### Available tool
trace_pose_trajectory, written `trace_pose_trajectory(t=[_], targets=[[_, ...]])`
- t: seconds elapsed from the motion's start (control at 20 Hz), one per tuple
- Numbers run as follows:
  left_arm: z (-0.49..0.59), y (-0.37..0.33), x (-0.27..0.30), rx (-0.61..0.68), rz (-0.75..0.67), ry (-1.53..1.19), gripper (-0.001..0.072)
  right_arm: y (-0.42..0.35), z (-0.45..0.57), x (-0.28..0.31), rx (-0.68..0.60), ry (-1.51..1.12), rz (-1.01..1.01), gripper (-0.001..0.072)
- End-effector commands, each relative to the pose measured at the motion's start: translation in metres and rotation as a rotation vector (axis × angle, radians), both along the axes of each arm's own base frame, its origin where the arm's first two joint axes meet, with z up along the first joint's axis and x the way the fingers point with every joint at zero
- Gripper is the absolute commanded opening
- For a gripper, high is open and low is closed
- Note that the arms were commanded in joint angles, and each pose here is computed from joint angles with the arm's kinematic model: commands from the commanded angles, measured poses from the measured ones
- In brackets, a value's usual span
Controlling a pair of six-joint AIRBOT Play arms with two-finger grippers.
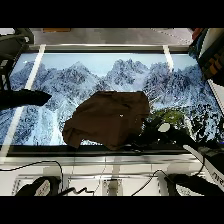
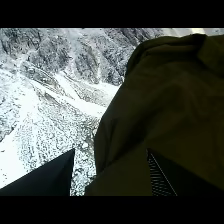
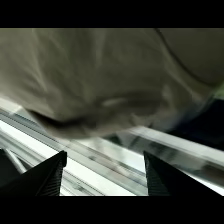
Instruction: Fold the clothes and pants, and hang the long-sleeved shirts on hangers.
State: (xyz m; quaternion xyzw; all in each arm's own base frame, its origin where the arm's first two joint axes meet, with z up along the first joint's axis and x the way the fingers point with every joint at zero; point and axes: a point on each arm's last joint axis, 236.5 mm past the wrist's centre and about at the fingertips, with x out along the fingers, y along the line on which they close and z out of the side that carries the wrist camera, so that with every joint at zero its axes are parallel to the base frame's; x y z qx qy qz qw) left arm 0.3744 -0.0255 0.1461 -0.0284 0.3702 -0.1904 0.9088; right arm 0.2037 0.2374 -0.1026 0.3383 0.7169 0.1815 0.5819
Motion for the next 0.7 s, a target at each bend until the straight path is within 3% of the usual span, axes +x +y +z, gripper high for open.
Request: trace_pose_trajectory(t=[0.0,0.15,0.25,0.35,0.65], targets=[[-0.001,0.0,0.0,0.0,0.0,0.001,0.0487,0.018,-0.006,0.012,0.017,0.011,-0.044,0.0334],[-0.001,0.0,0.0,0.0,0.0,0.002,0.0487,0.021,-0.007,0.03,-0.004,-0.03,-0.087,0.0305],[0.0,0.0,0.0,0.0,0.0,0.001,0.0487,0.02,-0.008,0.036,-0.013,-0.043,-0.107,0.0125],[-0.001,0.0,0.0,0.0,0.0,0.002,0.0487,0.021,-0.007,0.034,-0.009,-0.037,-0.103,0.002],[0.0,0.0,0.0,-0.025,0.025,0.013,0.0487,0.022,0.046,0.066,0.036,-0.177,0.073,0.002]])
